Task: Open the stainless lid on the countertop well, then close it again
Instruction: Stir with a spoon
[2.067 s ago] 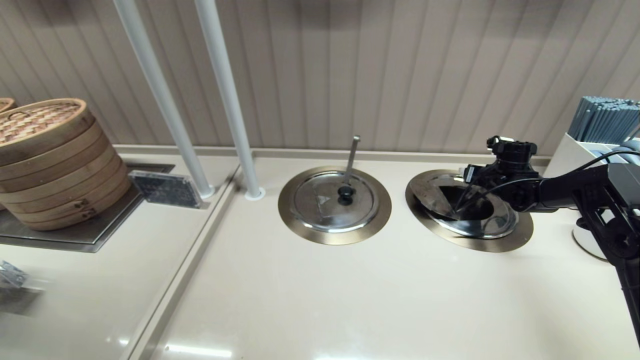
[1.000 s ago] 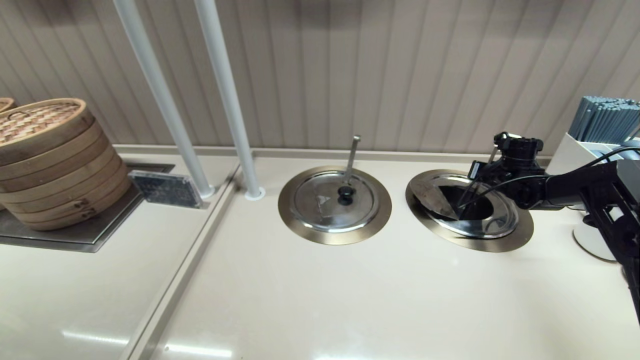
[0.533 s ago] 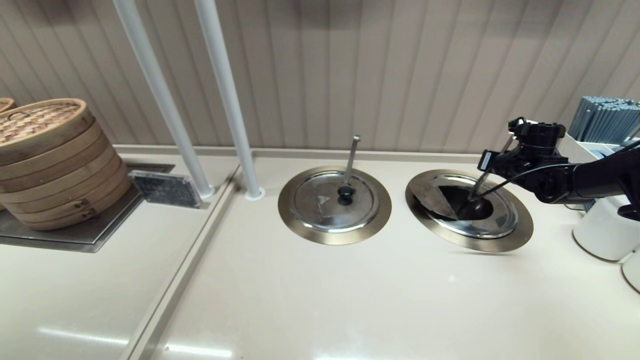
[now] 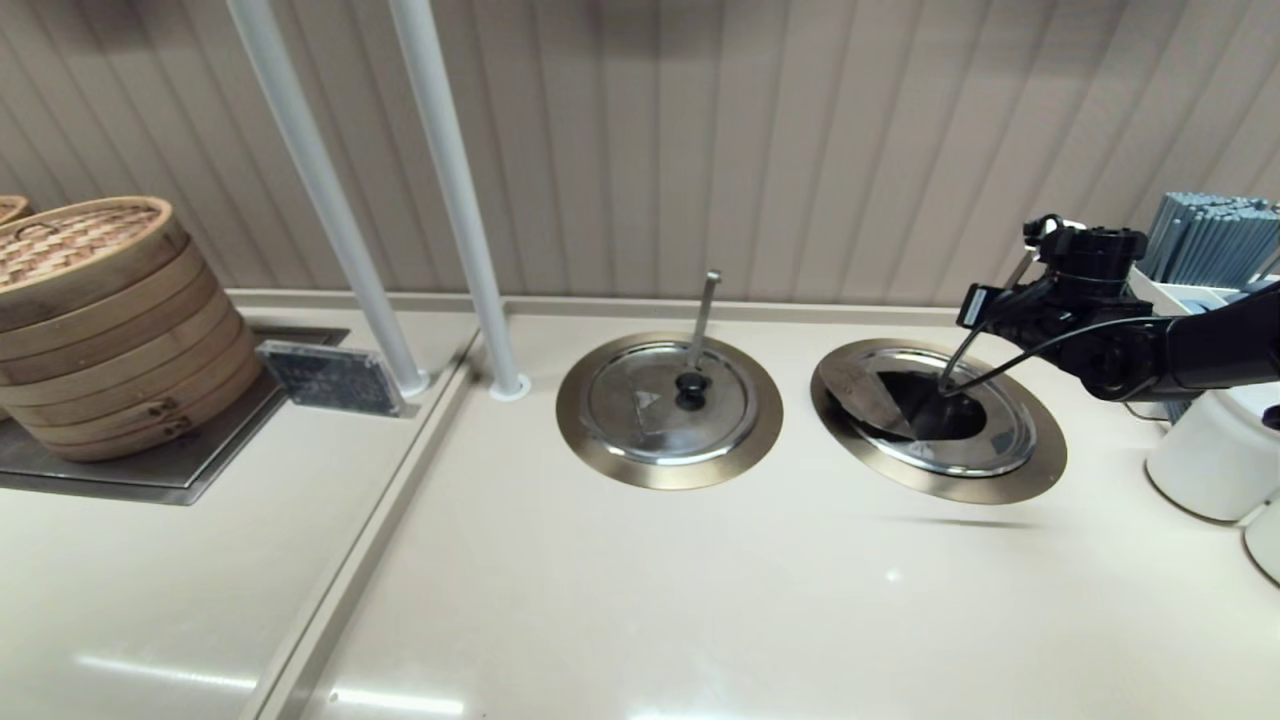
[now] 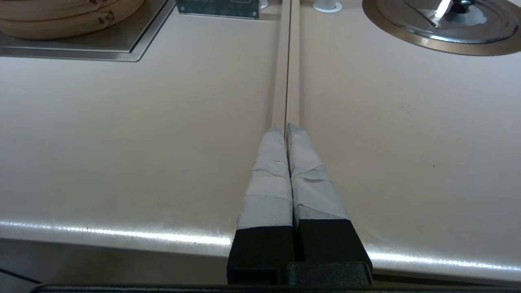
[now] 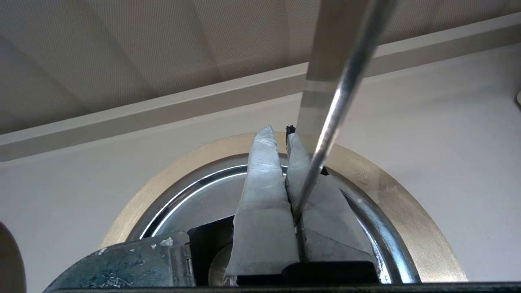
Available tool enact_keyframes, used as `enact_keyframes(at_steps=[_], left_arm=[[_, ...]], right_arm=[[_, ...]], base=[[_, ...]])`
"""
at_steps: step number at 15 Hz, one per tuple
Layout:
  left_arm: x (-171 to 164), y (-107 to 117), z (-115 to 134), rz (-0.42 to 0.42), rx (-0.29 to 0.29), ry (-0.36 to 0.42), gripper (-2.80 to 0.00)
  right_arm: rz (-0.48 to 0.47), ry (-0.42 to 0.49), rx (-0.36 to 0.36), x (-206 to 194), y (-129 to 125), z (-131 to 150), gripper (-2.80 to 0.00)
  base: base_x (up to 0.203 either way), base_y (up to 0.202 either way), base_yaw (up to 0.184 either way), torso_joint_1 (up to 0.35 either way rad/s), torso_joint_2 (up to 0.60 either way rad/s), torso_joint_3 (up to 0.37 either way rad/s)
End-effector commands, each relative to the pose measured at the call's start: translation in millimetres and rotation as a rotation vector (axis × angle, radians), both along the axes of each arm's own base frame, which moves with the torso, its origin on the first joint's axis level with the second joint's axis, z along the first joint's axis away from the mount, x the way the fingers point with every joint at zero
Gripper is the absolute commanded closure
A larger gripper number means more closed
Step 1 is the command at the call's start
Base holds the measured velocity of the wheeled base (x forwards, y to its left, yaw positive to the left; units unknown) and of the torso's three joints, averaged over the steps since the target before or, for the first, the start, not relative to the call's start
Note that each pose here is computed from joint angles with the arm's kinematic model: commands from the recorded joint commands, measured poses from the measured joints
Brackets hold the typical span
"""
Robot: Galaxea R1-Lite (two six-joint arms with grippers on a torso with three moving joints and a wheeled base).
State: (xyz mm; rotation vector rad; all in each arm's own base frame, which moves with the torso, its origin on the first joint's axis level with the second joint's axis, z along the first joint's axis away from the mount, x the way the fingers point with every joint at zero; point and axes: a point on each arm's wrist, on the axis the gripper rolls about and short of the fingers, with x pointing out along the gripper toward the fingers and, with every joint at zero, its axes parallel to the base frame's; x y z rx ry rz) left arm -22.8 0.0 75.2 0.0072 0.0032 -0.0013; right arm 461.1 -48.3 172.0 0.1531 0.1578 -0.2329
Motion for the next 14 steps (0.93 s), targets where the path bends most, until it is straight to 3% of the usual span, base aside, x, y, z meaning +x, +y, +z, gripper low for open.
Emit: enact_keyframes(at_steps=[1, 9, 14], left_arm=[[0, 0, 0, 0.0, 0.0, 0.0, 0.0], [0, 0, 0, 0.0, 0.0, 0.001, 0.0], [0, 0, 0, 0.0, 0.0, 0.0, 0.0]], right_arm=[[0.005, -0.015, 0.002, -2, 3, 6, 0.0], [0.106, 0.035, 0.019, -18, 16, 3, 0.0], [0.155, 0.081, 0.005, -39, 4, 4, 0.0]], base=[[0.0, 0.0, 0.0, 0.0, 0.0, 0.0], [0.0, 0.0, 0.0, 0.0, 0.0, 0.0], [0.0, 0.0, 0.0, 0.0, 0.0, 0.0]])
